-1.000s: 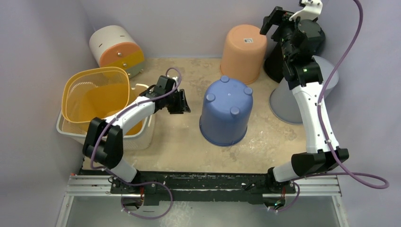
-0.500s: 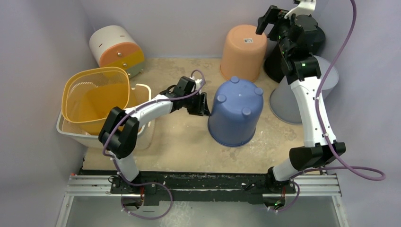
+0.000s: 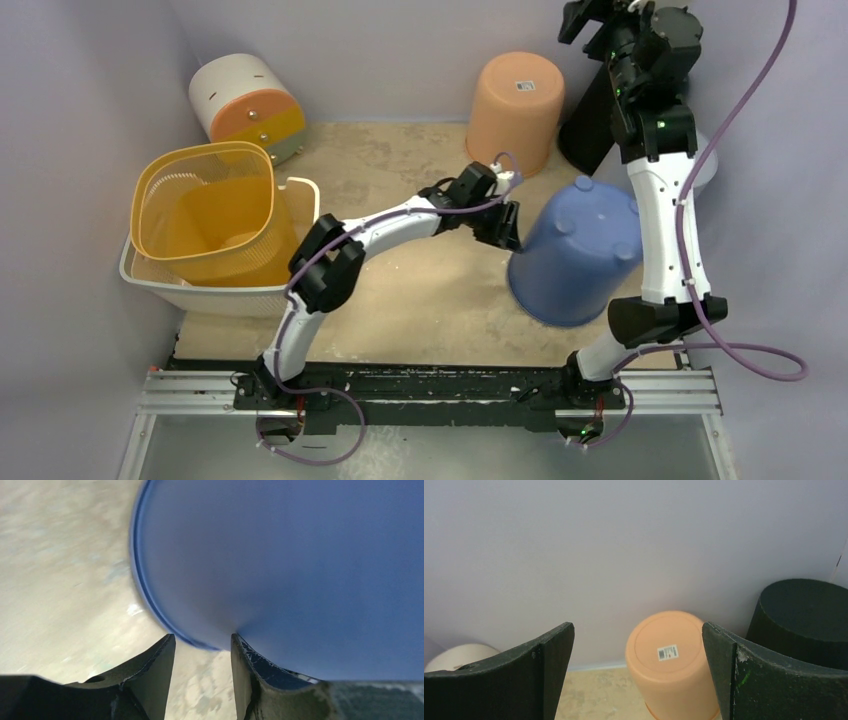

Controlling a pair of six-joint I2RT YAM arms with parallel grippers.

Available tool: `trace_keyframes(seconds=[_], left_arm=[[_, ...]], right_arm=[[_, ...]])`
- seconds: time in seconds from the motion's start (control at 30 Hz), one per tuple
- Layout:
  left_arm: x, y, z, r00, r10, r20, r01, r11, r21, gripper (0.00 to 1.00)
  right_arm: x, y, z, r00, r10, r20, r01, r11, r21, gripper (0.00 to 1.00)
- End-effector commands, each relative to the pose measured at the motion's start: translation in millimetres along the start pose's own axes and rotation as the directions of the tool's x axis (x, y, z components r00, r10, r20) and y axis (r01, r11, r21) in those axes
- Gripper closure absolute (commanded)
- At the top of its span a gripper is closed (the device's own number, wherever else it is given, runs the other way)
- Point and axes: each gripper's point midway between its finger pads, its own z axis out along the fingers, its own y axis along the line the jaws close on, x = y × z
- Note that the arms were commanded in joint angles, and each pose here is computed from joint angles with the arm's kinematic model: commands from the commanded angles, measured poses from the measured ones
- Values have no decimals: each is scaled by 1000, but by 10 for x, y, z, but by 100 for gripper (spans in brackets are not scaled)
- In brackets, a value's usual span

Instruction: Turn the large container upside down

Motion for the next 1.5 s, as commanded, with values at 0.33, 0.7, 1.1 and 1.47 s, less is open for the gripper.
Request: trace_keyframes(seconds=[0.33,0.7,1.1,1.47], left_arm=[[-157,-1252,565,998,58,-18,-47,924,380,57],[-410,-134,-237,992,-33,123,37,999,-29,57],[-546,180,-2129,962,124,244,8,877,-480,57],[-850,39,-2865,936,153,318,81,784,-616,57]], right_arm=[[-320,68,180,995,54,79,-49,997,-63,0],[391,149,143,994,35,-106,-51,987,-153,0],[1858,662,-281,897,-85,-434,-48,957,-286,0],[2918,448,-1678,565,-242,-788,43,963,-265,0]])
